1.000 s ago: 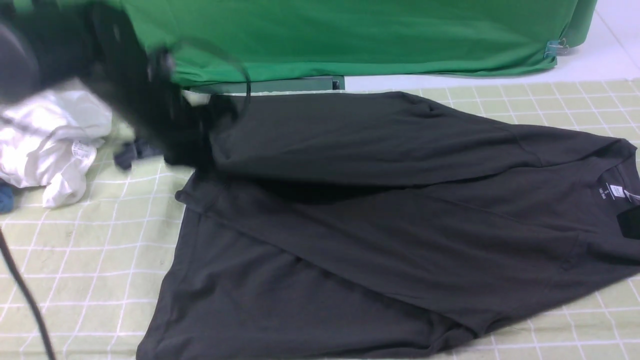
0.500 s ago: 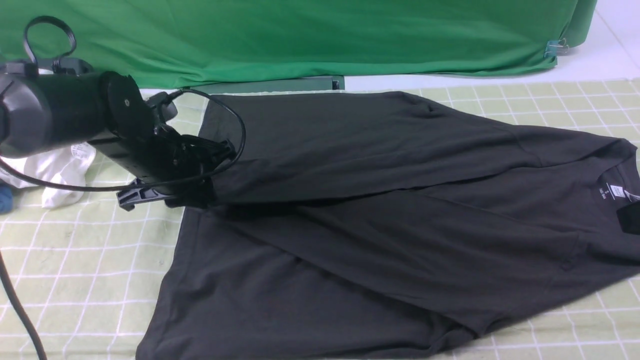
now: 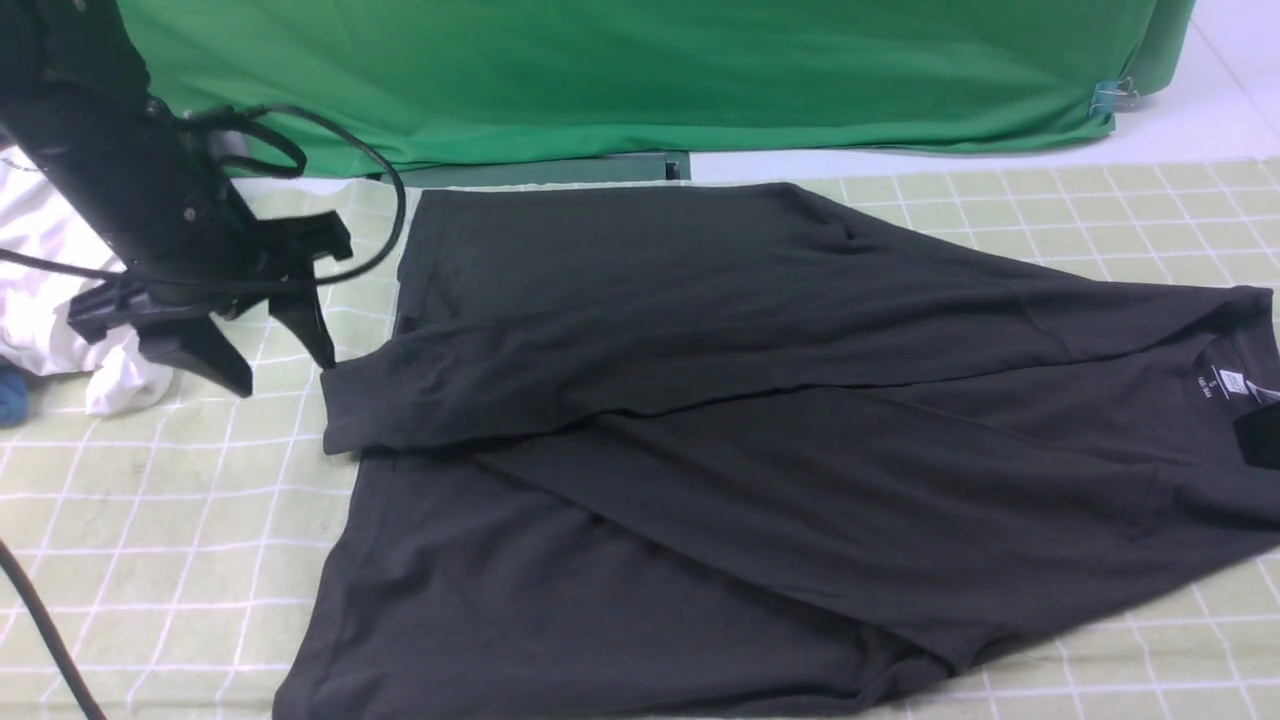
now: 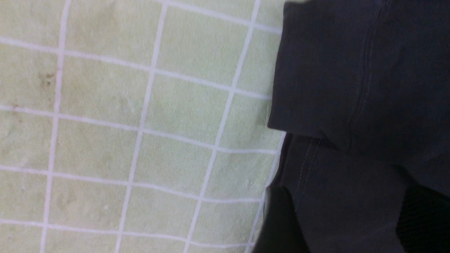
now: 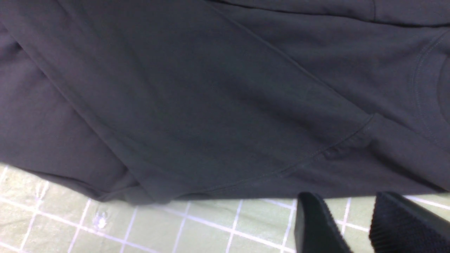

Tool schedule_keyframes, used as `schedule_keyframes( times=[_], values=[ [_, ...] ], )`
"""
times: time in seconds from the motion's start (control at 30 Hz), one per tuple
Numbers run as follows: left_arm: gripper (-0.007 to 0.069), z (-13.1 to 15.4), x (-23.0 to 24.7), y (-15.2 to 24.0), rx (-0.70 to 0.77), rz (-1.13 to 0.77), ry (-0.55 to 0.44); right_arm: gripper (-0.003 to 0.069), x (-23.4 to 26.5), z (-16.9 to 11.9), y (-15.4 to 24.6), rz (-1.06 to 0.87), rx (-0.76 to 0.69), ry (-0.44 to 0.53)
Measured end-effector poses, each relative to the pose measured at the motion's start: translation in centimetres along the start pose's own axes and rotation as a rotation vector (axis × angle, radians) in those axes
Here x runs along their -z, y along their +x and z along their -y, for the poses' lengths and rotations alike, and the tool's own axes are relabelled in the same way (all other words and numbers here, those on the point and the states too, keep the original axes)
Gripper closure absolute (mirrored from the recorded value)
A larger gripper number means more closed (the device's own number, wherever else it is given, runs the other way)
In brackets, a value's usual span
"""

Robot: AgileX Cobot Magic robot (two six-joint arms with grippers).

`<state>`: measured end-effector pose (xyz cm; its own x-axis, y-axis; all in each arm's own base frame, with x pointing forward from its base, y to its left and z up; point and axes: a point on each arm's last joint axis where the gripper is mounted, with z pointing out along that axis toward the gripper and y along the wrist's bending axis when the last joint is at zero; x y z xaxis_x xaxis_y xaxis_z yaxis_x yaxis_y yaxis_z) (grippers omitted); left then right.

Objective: Fold a long-sleeved shirt over a green coffee tablecloth.
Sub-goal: 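Fold the left side of the dark shirt inward over its body with the left gripper, then grasp the near edge of the shirt at its hem and shoulder corners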

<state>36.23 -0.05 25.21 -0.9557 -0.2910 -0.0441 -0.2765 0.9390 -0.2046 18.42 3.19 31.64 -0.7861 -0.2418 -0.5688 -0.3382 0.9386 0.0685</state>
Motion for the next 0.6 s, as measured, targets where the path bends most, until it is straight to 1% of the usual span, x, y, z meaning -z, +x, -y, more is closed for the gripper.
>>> schedule_keyframes(
  times=[0.1, 0.2, 0.3, 0.4, 0.47, 0.6],
  values=[
    [0.0181, 0.2, 0.0, 0.1, -0.014, -0.006, 0.022, 0.0421, 0.0, 0.0, 0.0, 0.000, 0.000, 0.000],
    [0.0180, 0.6, 0.5, 0.3, -0.065, -0.001, 0.067, 0.0421, 0.0, 0.0, 0.0, 0.000, 0.000, 0.000],
    [0.0180, 0.9, 0.8, 1.4, -0.092, -0.005, 0.083, 0.0421, 0.0, 0.0, 0.0, -0.001, 0.000, 0.000],
    [0.0180, 0.9, -0.2, 4.2, -0.122, -0.071, 0.069, 0.0421, 0.0, 0.0, 0.0, -0.001, 0.000, 0.000],
    [0.0181, 1.0, -1.7, 6.6, -0.151, -0.136, 0.049, 0.0421, 0.0, 0.0, 0.0, -0.001, 0.000, 0.000],
    [0.0188, 1.2, -5.2, 10.5, -0.207, -0.190, 0.003, 0.0421, 0.0, 0.0, 0.0, -0.001, 0.000, 0.000]
  ],
)
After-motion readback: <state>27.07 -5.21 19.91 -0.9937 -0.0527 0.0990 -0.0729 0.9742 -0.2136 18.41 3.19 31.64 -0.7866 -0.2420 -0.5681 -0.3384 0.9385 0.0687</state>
